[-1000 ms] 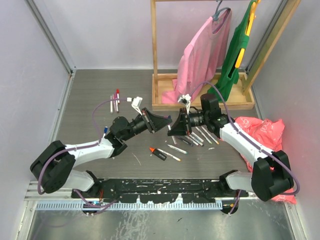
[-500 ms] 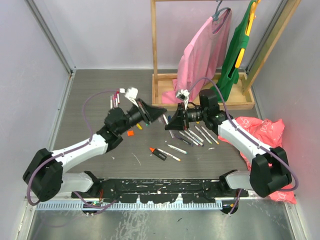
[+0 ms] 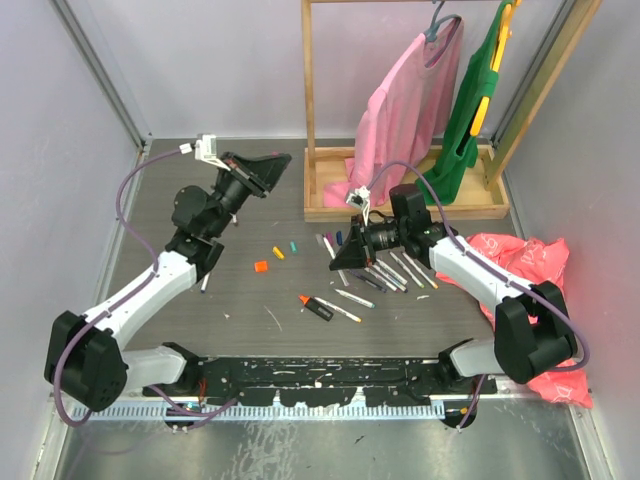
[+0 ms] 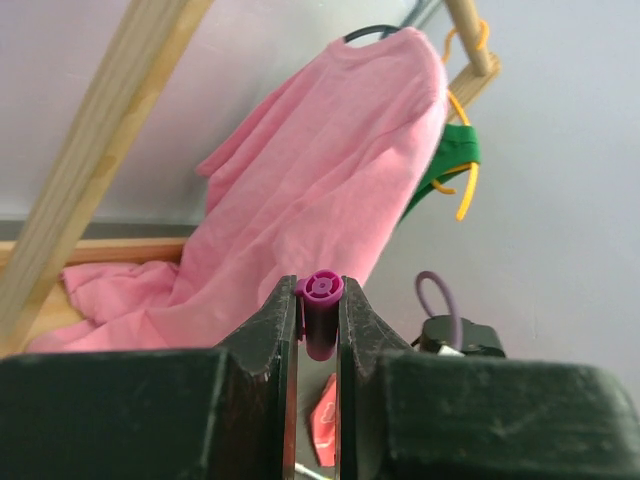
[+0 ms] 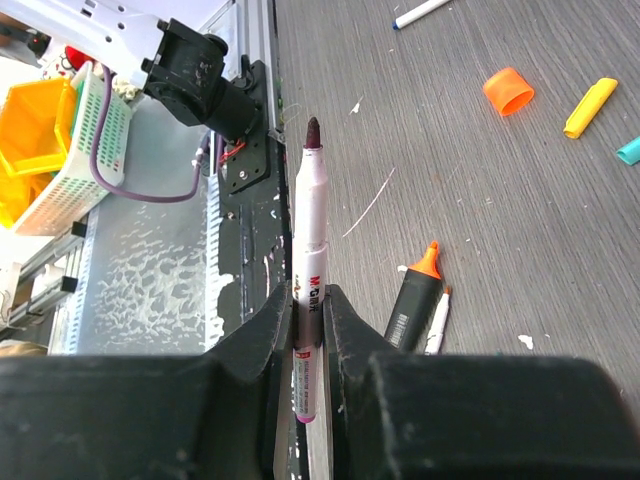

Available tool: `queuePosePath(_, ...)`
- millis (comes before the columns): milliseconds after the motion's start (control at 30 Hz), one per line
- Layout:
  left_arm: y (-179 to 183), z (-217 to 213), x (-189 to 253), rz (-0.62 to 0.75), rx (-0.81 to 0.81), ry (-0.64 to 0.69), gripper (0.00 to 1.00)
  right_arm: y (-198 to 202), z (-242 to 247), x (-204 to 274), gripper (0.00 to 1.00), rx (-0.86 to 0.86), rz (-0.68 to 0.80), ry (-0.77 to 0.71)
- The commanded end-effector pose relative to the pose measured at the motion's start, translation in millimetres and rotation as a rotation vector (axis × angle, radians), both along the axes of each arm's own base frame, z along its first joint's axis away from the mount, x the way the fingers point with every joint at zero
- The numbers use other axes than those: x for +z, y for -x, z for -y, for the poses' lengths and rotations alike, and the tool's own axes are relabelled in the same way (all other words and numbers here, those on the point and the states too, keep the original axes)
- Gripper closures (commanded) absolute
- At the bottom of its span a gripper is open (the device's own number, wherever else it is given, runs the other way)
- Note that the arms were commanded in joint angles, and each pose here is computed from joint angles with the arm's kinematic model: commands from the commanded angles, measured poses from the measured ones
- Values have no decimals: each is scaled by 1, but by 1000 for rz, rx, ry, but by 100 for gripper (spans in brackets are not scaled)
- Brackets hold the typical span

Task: Open the pen caps
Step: Place the pen cap at the center of the board, then place the pen at the center of the board.

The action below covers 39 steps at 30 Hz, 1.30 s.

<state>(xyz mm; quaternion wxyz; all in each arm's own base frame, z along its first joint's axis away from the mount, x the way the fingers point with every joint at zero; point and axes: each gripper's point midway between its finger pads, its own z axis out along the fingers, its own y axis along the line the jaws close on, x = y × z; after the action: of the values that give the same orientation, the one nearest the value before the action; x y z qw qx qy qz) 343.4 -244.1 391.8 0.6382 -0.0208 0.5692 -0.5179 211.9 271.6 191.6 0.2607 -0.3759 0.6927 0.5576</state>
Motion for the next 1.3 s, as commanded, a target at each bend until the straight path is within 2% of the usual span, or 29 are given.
queuePosePath(0, 0, -18, -11, -35, 8, -9, 100, -2, -1, 9, 99, 7, 65, -15)
queuePosePath(233, -15, -32, -71, -216, -26, -39, 100, -4, -2, 5, 99, 2, 57, -5)
queuePosePath(467, -12, -46, -136, -394, -38, -72, 100, -4, -2, 1, 99, 0, 43, 1)
queuePosePath(800, 13, -85, -216, -685, 120, -260, 98, 3, -18, -3, 99, -29, 20, 11)
queuePosePath(1000, 47, -131, -268, -869, 313, -414, 97, 25, -61, -27, 99, -73, -5, 138)
queuePosePath(1100, 59, -146, -283, -923, 376, -454, 96, 29, -85, -46, 99, -135, -37, 255)
queuePosePath(1267, 63, -158, -298, -1005, 442, -480, 97, 41, -105, -89, 99, -240, -178, 445)
